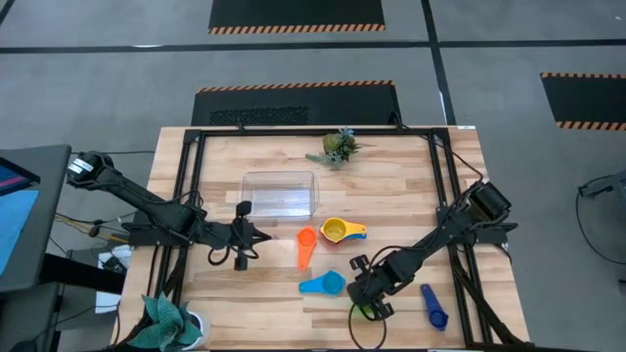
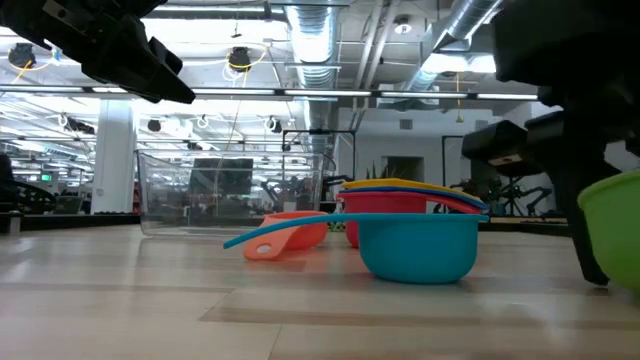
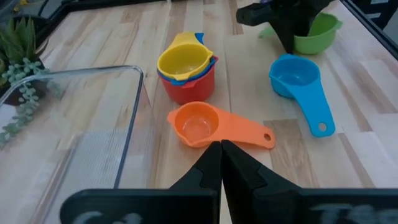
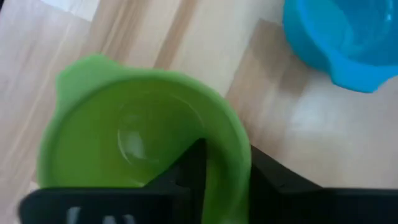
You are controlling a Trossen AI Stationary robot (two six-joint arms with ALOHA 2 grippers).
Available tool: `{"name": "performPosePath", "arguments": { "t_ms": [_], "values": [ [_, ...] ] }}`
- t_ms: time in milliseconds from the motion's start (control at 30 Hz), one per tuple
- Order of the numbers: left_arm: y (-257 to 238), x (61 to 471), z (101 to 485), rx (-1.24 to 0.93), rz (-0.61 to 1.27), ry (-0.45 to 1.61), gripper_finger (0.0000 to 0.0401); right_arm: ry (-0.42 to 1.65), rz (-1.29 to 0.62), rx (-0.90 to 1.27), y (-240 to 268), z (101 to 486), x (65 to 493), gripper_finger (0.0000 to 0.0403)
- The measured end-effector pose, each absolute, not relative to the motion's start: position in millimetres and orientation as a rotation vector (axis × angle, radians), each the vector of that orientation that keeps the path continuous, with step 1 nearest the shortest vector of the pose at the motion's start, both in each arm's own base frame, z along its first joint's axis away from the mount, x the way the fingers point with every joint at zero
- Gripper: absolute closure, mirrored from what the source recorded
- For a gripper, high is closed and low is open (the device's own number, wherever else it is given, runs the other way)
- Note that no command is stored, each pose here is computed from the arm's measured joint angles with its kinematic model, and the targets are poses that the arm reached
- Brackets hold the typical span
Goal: Nest measuring cups in basket
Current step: Stack the green measuring cup on top of the yellow measuring cup
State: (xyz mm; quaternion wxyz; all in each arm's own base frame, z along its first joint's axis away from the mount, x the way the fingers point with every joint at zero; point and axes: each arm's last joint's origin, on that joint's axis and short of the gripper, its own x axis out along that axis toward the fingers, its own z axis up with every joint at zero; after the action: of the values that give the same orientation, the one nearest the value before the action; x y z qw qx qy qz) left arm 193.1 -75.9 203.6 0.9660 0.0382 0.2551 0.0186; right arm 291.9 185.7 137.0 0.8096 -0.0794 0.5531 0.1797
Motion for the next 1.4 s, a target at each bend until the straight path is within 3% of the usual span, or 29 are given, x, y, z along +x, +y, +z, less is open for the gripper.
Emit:
{"name": "performPosePath", "arguments": {
  "t_ms": [200,367,500,600,800,1033,1400],
  "values": [
    [-76,193,204,0.062,0.042,0.516,0.0401,1.223,0.382,-0.211,181,158,292,0.0386],
    [-76,193,203,0.064,0.043,0.521,0.0401,1.239,0.342,-0.268,178,191,285,0.0390],
    [-76,193,203,0.062,0.045,0.525,0.0401,1.082,0.111,-0.369,162,225,292,0.0390],
    [-76,193,203,0.038,0.052,0.525,0.0401,0.964,-0.078,-0.324,140,252,302,0.0388],
    [-75,192,202,0.027,0.059,0.531,0.0401,0.927,-0.221,-0.109,77,282,316,0.0392],
    [-75,192,202,0.029,0.059,0.531,0.0401,1.037,-0.195,0.198,12,270,331,0.0385],
    [-75,192,202,0.030,0.060,0.531,0.0401,1.209,-0.172,0.265,-3,221,351,0.0384]
  ]
}}
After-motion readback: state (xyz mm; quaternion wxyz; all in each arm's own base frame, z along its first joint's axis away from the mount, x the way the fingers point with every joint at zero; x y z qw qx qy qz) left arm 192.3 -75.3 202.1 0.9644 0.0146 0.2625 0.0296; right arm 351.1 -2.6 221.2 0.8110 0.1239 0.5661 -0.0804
